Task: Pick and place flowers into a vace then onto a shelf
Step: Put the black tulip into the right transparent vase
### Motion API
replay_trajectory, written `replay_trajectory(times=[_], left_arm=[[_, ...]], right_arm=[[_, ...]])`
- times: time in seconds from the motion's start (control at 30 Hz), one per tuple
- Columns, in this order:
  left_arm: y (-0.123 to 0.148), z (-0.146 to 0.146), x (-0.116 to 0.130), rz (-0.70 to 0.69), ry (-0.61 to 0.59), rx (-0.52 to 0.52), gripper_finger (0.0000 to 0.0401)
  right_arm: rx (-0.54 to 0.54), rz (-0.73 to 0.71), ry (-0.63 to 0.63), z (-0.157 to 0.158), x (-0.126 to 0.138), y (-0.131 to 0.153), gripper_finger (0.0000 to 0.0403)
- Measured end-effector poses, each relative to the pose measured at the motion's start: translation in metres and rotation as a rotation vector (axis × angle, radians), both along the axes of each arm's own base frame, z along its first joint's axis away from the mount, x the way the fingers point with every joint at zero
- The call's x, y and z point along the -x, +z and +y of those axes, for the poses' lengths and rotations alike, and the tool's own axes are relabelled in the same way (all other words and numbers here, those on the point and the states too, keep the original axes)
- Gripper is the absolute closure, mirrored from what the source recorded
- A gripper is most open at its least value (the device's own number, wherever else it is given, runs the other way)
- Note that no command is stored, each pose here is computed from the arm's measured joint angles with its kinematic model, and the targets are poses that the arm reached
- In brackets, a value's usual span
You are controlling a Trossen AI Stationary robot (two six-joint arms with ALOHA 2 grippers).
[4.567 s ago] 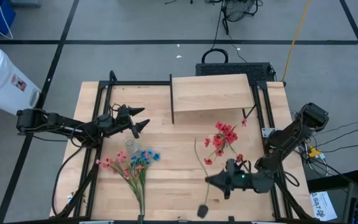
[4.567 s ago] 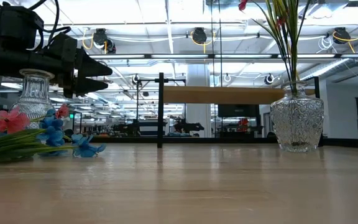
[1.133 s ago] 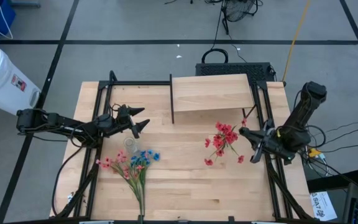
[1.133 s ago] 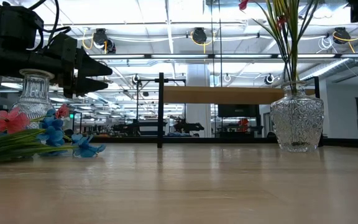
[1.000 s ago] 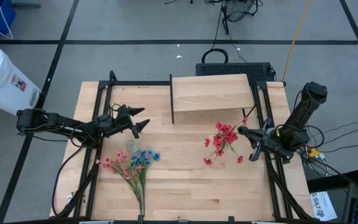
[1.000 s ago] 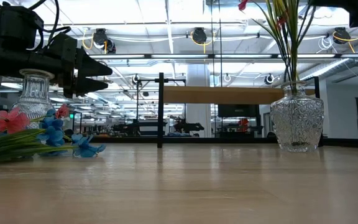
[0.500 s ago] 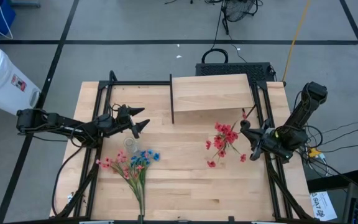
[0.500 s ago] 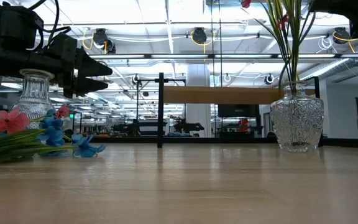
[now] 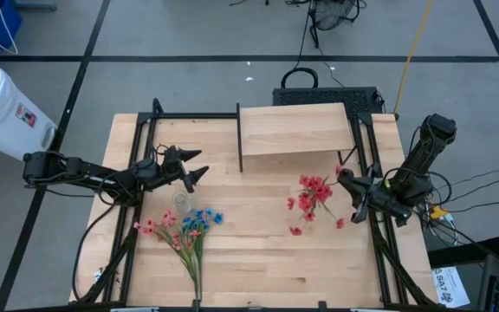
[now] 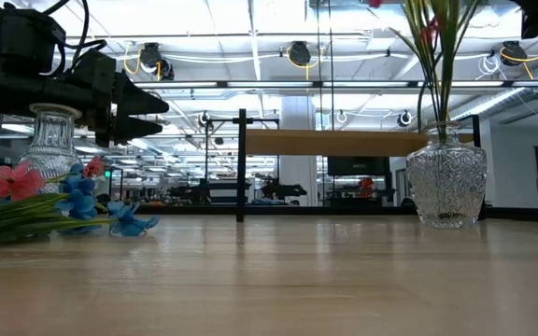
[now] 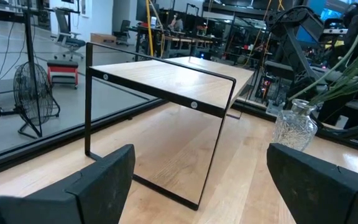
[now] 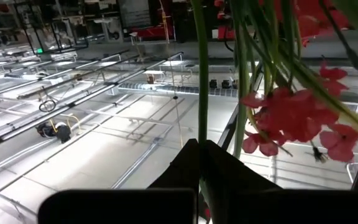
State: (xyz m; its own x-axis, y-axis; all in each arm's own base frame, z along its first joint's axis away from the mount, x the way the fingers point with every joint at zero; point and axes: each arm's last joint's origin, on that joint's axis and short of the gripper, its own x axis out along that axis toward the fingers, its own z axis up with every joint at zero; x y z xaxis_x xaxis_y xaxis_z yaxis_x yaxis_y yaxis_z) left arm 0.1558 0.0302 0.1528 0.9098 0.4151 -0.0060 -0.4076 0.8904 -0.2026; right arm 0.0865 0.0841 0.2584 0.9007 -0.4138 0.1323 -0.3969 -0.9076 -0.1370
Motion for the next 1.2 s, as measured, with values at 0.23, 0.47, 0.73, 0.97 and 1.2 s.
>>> replay_trajectory(times=[0.23,0.47,0.73,0.97,1.2], left_arm=[[0.000,0.000,0.000,0.000,0.000,0.000,0.0036],[0.000,0.000,0.000,0.000,0.000,0.000,0.0036],[0.000,0.000,0.000,0.000,0.000,0.000,0.0036],[0.000,0.000,0.000,0.000,0.000,0.000,0.0036],[0.000,0.000,0.000,0.000,0.000,0.000,0.0036]], right_arm=[[-0.014,-0.008,0.003,0.000,0.000,0.000,0.0403],[-0.007,-0.013,-0.006,0.000,0.000,0.015,0.0403],[-0.056,0.005,-0.021,0.004,-0.003,0.013,0.0403],[-0.096,0.020,-0.033,0.007,-0.002,0.011,0.0403],[-0.121,0.008,-0.029,0.009,-0.003,0.010,0.0403]])
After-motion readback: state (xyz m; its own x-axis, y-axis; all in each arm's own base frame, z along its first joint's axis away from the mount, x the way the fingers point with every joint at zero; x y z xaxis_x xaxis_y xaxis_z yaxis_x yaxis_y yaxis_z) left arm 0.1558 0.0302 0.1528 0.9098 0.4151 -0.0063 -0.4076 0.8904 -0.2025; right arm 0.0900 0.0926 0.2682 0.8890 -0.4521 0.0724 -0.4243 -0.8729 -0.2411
